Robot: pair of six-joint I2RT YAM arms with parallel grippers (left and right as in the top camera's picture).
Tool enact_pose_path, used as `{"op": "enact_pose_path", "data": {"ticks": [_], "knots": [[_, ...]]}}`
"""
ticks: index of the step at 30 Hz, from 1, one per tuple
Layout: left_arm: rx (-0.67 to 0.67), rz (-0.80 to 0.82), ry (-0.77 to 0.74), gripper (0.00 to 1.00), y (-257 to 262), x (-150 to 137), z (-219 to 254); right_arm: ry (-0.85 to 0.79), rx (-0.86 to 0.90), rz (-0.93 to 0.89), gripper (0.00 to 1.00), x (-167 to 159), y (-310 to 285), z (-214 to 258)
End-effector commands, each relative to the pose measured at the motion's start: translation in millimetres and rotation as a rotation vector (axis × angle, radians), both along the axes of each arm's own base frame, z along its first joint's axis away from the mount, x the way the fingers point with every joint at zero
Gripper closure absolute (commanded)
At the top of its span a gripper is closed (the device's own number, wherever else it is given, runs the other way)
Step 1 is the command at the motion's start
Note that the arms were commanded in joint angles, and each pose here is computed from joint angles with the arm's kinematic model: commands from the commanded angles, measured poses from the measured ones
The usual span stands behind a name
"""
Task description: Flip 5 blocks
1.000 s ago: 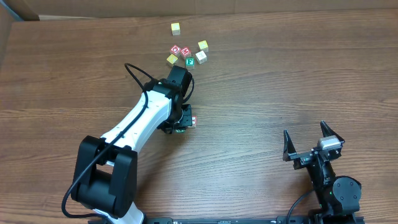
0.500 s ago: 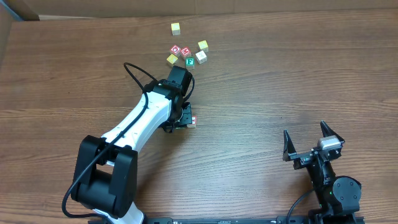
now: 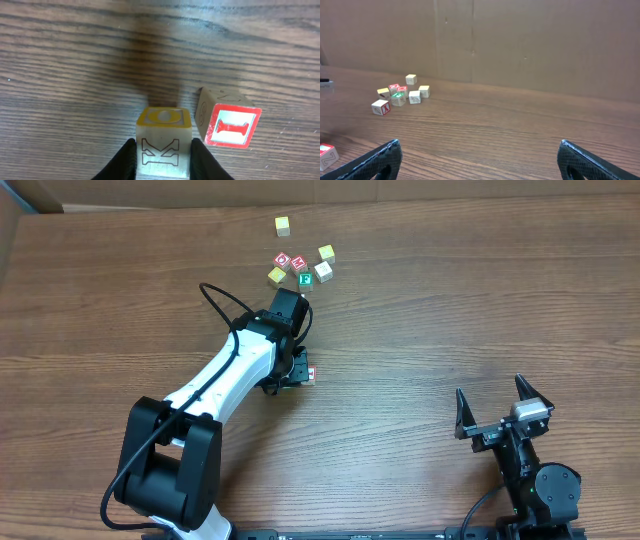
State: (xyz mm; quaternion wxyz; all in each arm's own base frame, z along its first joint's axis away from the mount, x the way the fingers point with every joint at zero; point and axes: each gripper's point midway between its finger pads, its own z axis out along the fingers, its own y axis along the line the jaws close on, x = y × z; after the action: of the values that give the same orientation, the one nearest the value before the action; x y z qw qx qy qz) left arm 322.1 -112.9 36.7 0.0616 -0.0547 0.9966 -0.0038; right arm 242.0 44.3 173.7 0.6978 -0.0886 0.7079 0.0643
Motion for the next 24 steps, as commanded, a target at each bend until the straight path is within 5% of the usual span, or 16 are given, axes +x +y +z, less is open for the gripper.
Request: {"op": "enact_pose_path", "data": {"ticks": [1, 6, 14, 17, 19, 24], "knots": [[0.022, 0.01, 0.004, 0.71, 3.2, -0.4, -4.2, -0.001, 0.0, -0.004, 0.0, 0.4, -1.0, -2.5], [0.019, 0.012, -0.002, 0.58, 3.1, 1.4, -3.7, -0.001, 0.0, -0.004, 0.0, 0.4, -1.0, -2.5], [0.005, 0.029, -0.032, 0.62, 5.6, 17.3, 16.4, -0.001, -0.001, -0.004, 0.0, 0.4, -1.0, -2.5], [0.009, 0.041, -0.016, 0.75, 9.5, 18.8, 31.0, -0.001, 0.0, -0.004, 0.0, 0.4, -1.0, -2.5], [0.011, 0.042, 0.01, 0.96, 10.4, 14.1, 35.5, -0.001, -0.001, -0.004, 0.0, 0.4, -1.0, -2.5], [0.048, 0.017, 0.117, 0.96, 11.5, -16.4, 26.8, -0.001, 0.0, -0.004, 0.0, 0.4, -1.0, -2.5]]}}
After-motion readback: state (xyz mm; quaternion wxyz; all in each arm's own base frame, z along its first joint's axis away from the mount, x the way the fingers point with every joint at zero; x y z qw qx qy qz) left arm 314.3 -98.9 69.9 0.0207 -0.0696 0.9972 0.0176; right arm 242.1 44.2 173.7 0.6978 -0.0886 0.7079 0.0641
